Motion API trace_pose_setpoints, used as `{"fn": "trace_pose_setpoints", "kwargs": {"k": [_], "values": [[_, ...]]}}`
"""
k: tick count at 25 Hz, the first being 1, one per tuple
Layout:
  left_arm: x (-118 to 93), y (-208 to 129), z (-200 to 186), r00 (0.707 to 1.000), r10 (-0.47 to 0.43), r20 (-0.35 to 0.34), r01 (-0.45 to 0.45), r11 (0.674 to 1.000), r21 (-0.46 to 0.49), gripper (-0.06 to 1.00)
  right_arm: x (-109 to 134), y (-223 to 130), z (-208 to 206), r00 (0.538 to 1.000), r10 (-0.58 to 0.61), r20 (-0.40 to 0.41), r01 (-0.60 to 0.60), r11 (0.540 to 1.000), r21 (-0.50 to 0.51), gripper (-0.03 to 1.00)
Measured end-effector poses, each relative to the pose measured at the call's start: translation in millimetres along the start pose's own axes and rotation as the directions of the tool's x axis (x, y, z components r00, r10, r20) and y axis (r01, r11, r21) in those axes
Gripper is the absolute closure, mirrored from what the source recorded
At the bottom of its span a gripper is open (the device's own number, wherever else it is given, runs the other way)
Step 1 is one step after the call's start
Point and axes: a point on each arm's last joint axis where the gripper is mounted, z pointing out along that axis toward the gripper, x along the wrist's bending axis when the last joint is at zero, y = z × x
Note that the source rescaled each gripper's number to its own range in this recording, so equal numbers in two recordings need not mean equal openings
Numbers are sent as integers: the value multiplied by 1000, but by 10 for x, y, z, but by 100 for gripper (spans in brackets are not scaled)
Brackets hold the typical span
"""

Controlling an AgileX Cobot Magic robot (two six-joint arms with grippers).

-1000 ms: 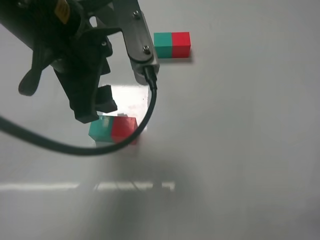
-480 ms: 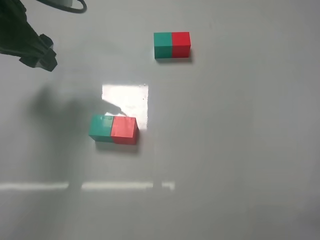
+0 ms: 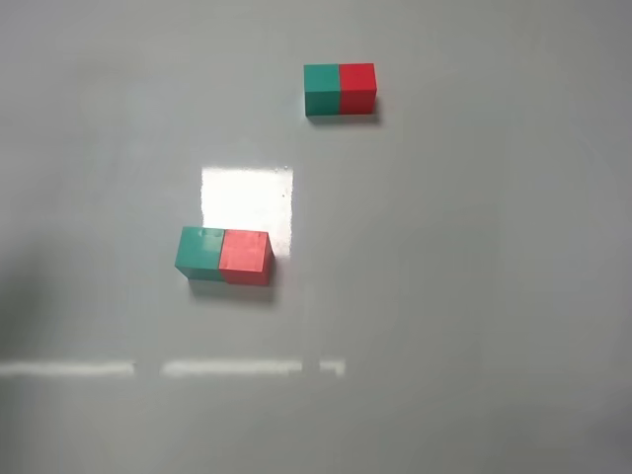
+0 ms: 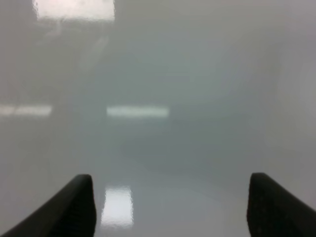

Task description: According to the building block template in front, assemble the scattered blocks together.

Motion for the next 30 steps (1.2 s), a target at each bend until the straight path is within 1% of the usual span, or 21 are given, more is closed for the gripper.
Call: {"fn": "trace_pose_setpoints", "kwargs": {"k": [2,5,9,11,12,14,16,18,20,25,30], "values": [[32,-228,-31,1000,-12,-18,13,999,44,19,0,0,0,1000,0,0,0,1000,0,41],[26,-594,-93,999,-25,-24,27,995,98,19,0,0,0,1000,0,0,0,1000,0,41],[37,-1077,-301,997,-76,-30,79,991,107,19,0,0,0,1000,0,0,0,1000,0,41],[37,-1316,-421,995,-101,-21,103,990,95,19,0,0,0,1000,0,0,0,1000,0,41],[24,-1442,-457,994,-109,-12,109,989,97,19,0,0,0,1000,0,0,0,1000,0,41],[-39,-1667,-498,991,-125,39,120,987,110,19,0,0,0,1000,0,0,0,1000,0,41],[-117,-1882,-513,988,-116,100,103,987,126,19,0,0,0,1000,0,0,0,1000,0,41],[-183,-2058,-543,980,-119,158,99,987,127,19,0,0,0,1000,0,0,0,1000,0,41],[-234,-2205,-548,974,-122,193,97,987,131,19,0,0,0,1000,0,0,0,1000,0,41],[-326,-2483,-534,959,-141,244,112,986,127,20,0,0,0,1000,0,0,0,1000,0,41],[-394,-2701,-471,953,-147,266,127,988,93,20,0,0,0,1000,0,0,0,1000,0,43]]}}
